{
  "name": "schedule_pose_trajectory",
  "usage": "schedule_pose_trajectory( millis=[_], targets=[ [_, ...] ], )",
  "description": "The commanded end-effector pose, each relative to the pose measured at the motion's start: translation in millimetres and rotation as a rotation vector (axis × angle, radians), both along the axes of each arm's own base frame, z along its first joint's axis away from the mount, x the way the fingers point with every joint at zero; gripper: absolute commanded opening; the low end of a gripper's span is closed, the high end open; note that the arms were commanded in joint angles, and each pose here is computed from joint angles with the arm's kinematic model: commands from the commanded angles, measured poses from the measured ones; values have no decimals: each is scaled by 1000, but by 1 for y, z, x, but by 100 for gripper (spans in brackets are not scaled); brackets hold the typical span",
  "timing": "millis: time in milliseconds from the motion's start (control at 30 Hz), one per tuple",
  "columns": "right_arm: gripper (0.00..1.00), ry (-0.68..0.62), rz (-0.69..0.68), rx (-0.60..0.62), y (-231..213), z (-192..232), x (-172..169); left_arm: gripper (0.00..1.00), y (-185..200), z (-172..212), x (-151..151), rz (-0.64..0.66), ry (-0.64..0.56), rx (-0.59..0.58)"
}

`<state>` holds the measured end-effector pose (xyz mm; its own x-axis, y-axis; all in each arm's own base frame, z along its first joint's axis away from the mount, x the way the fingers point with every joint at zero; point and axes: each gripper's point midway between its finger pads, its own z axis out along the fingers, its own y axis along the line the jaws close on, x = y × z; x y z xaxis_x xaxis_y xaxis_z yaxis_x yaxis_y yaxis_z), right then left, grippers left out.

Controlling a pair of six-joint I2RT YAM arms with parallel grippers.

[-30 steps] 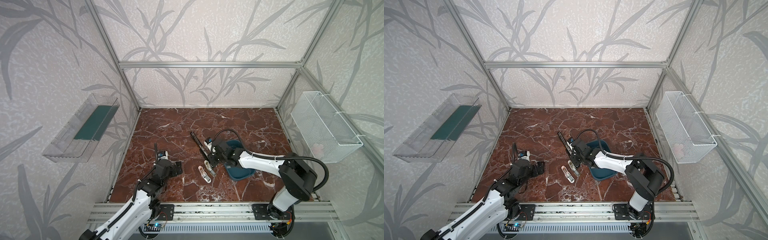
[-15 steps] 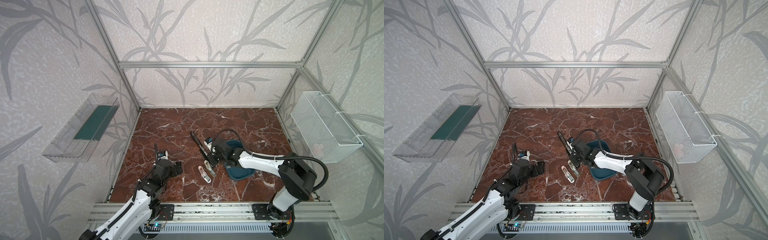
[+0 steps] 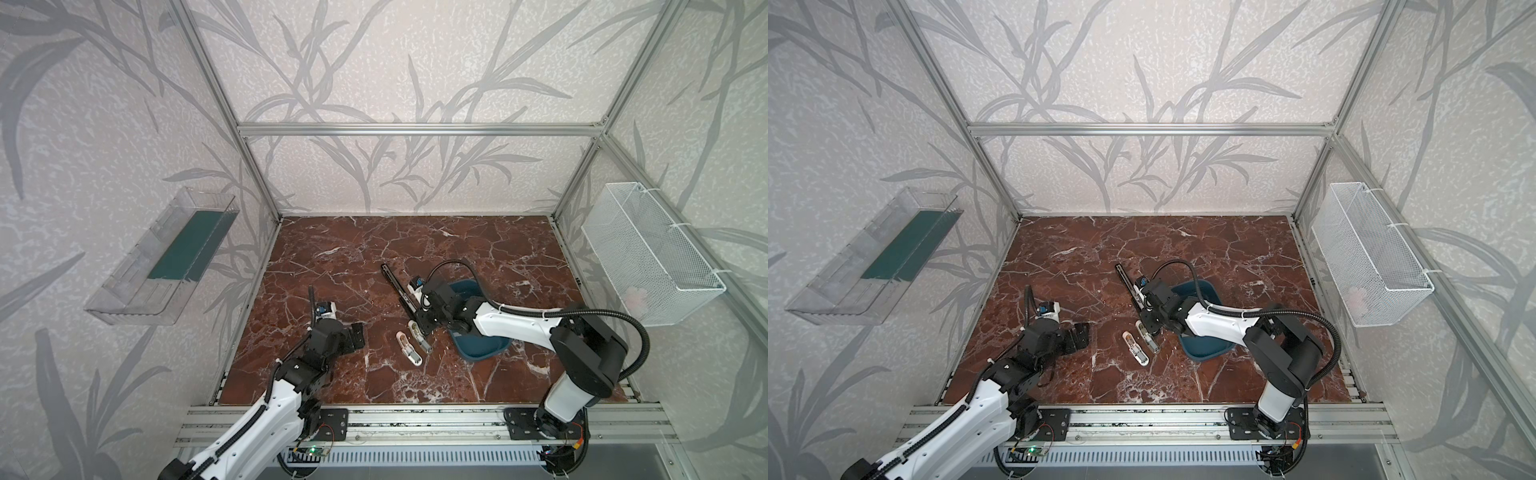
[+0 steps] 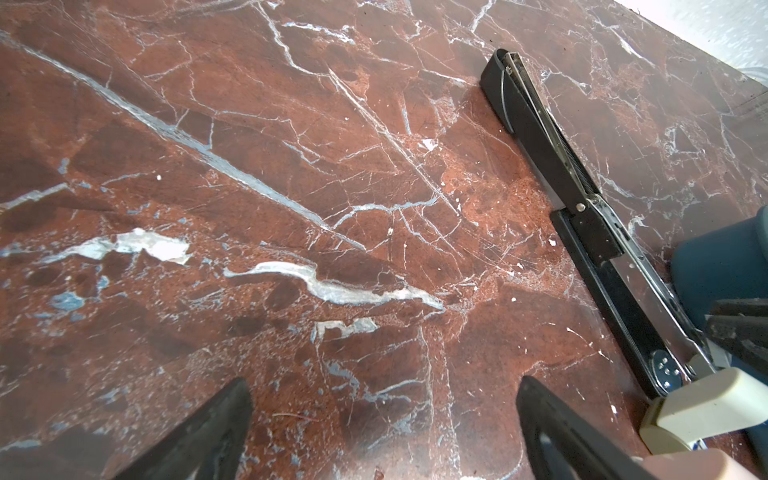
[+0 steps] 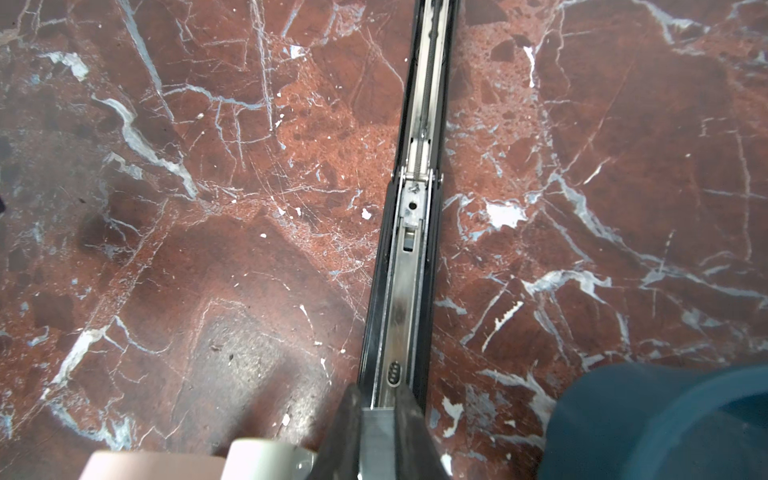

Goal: Load the staples into the stapler

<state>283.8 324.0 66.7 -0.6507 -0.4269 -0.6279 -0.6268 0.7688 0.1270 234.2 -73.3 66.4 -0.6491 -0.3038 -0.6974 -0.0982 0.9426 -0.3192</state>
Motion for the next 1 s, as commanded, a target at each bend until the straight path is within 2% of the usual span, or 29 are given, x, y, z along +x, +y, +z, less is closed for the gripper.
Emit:
schedule_pose_trajectory(
  millis=[0,967],
  targets=[
    [17,-7,-10,0,3,0,2,99,0,14,7,20,-36,-19],
    [17,34,-21,-16,-5,-13,-7,99,-2,15,7,13,-37,-26]
  ],
)
